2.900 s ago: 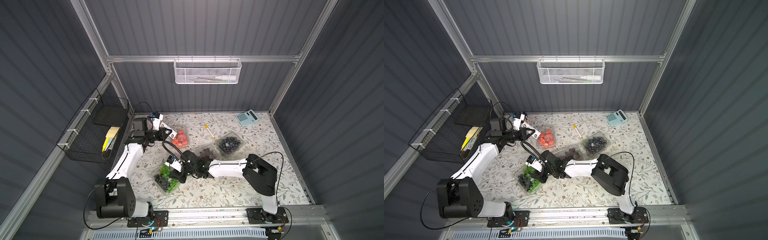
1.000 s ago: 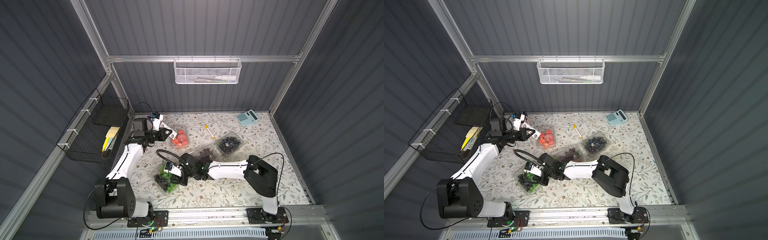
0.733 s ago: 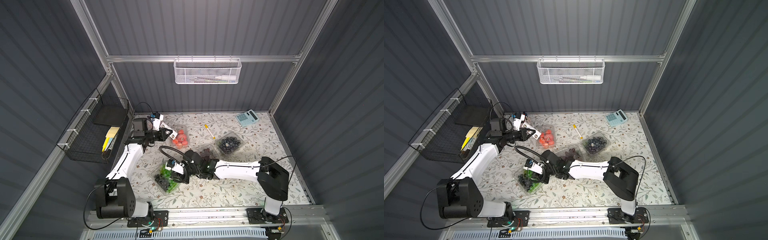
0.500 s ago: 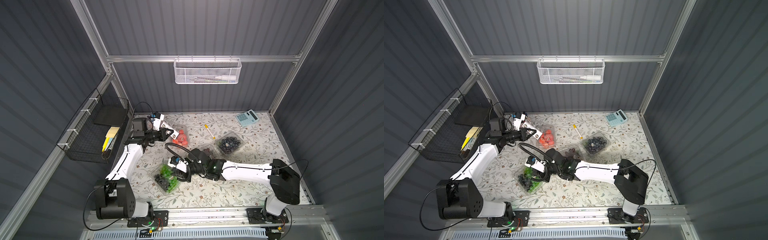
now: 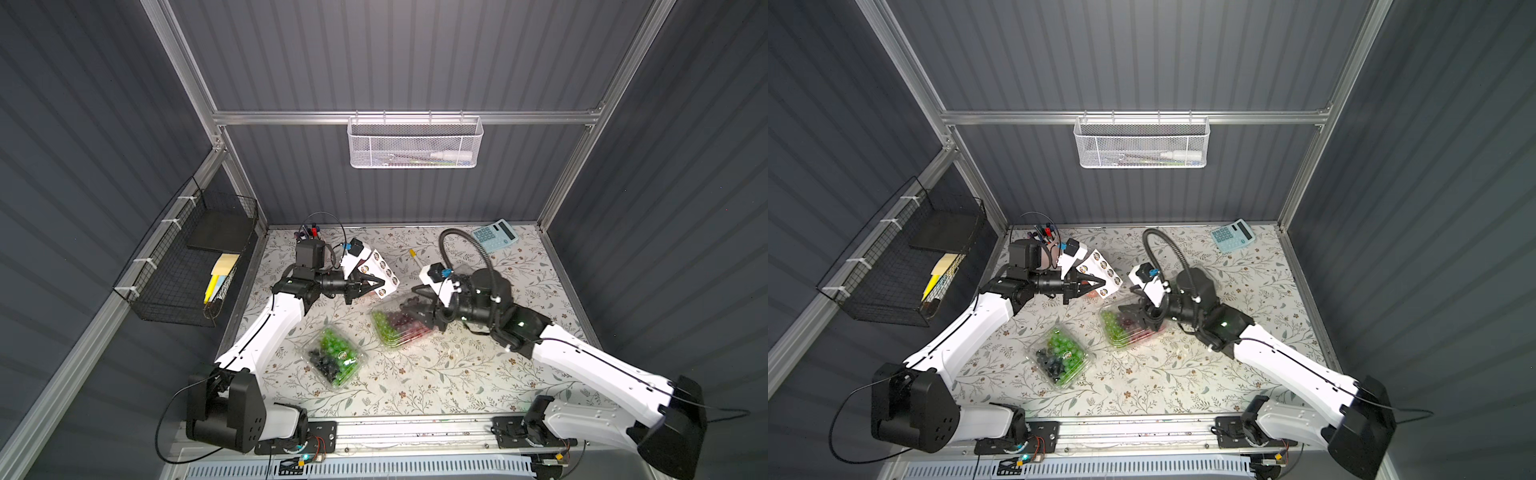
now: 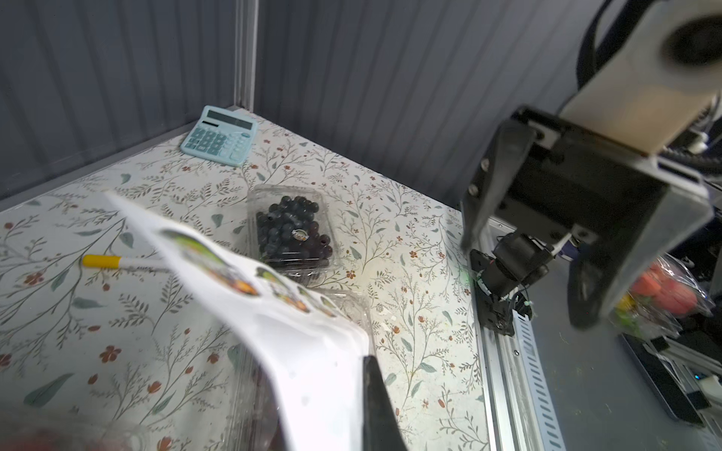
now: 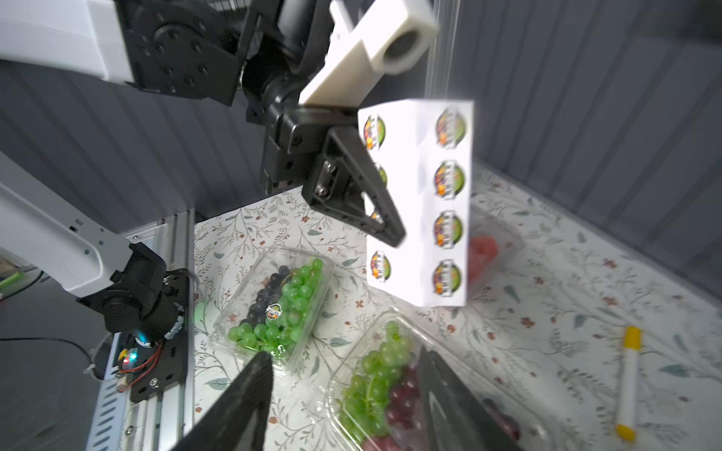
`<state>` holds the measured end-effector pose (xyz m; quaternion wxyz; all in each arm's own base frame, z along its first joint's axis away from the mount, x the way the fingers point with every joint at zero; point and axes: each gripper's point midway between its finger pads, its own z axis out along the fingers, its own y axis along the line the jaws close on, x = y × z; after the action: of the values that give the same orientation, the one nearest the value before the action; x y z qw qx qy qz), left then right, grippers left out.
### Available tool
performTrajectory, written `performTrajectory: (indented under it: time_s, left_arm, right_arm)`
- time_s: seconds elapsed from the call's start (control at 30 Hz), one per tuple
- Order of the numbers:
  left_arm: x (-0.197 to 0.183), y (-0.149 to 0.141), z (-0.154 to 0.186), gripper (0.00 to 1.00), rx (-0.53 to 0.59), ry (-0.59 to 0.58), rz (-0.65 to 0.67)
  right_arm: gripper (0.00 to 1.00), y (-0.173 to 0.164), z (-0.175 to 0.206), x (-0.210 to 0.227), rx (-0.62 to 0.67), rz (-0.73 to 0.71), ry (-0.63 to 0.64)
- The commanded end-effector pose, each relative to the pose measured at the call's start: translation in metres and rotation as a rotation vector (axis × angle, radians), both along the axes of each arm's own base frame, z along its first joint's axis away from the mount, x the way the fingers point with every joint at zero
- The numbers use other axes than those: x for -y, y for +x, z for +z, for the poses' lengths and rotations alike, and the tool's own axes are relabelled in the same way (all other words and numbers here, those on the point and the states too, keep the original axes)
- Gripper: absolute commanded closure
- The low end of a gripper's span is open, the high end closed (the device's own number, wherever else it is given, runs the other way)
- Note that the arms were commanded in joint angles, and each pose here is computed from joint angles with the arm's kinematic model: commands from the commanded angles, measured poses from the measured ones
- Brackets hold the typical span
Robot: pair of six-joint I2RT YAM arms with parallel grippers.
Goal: Label fruit boxes
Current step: Stick the label on the fruit box, then place the label sticker at the center of the board.
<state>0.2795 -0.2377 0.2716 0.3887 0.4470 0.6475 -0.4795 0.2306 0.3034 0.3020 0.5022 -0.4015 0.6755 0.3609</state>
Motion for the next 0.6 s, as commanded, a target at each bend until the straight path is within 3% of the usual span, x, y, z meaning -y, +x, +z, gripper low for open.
performTrajectory:
  time_s: [0.0,0.1,0.3,0.57]
  left_arm:
    - [0.008,-0.033,0.015,1.0,0.109,-0.05,-0.17]
    - [0.012,-0.045,0.019,1.0,0.135,-0.079,-0.238]
    - [0.022,-0.06,0.018,1.0,0.154,-0.079,-0.325]
    - [0.03,-0.063,0.007,1.0,0.15,-0.014,-0.339]
  right_arm:
    - [0.26,0.0,-0.012,0.021,-0.08,0.008,-0.009]
    - [0.2,0.004,-0.005,0.028,-0.109,0.035,0.005]
    - [0.18,0.002,0.004,0.01,-0.2,0.184,0.022]
    - [0.18,0.006,0.001,-0.013,-0.26,0.327,0.055]
